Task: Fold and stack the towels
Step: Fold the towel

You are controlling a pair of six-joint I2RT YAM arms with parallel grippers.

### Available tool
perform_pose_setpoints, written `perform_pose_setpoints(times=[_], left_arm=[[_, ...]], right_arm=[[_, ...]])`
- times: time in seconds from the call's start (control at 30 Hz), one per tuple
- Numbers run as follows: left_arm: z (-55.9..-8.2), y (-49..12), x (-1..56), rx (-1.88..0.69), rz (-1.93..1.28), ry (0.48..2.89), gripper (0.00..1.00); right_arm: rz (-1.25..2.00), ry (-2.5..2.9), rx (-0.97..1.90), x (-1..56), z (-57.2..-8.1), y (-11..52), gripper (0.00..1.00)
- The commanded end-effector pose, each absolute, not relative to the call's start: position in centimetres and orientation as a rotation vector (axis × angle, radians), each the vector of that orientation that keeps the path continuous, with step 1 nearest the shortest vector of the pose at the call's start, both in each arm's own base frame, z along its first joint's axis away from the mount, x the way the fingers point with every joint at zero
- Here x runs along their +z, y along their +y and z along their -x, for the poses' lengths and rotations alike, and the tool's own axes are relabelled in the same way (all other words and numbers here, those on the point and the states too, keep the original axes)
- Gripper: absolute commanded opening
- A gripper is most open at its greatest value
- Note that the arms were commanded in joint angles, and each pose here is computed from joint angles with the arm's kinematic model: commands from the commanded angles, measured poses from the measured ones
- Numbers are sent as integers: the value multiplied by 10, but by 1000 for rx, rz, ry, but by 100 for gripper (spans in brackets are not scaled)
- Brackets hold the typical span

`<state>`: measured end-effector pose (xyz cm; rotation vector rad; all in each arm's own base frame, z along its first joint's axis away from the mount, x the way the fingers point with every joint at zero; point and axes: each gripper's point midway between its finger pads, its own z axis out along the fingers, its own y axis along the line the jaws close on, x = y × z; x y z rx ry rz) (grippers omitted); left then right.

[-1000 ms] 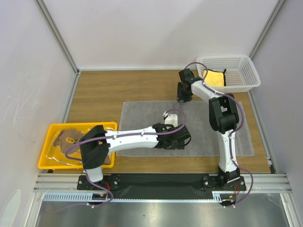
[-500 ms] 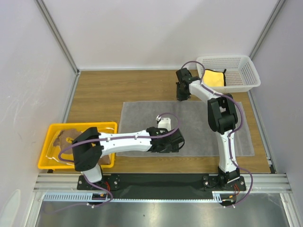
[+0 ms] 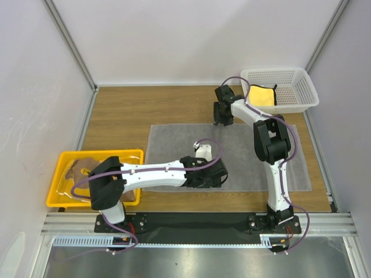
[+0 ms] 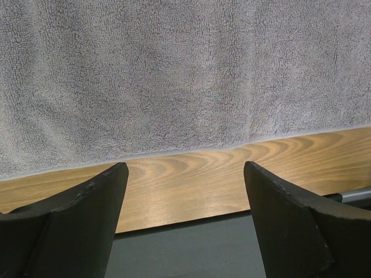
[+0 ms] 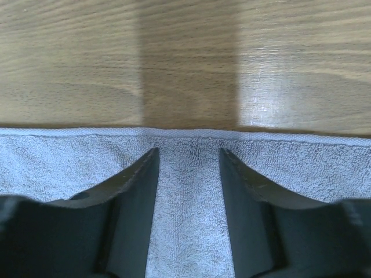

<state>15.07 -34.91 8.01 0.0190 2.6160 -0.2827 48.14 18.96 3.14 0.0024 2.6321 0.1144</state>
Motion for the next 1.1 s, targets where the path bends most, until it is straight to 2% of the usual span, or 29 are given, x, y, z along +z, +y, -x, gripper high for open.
perform_pose_setpoints(times=[0.0,0.13,0.4,0.63,1.07], left_arm=[[-151,-361,91,-340,-25,2589,87],[-147,-366,88,-345,-57,2593,86],[-141,-378,88,-285,-117,2597,86],[-141,-380,85,-256,-89,2608,84],[-147,-398,78,-265,-77,2571,82]], right_arm=[[18,2605,90,37,-485,188,49],[29,2610,41,31,-484,183,37],[54,2625,9,20,-480,182,28],[65,2620,37,17,-474,184,1],[64,2568,152,33,-483,198,0]])
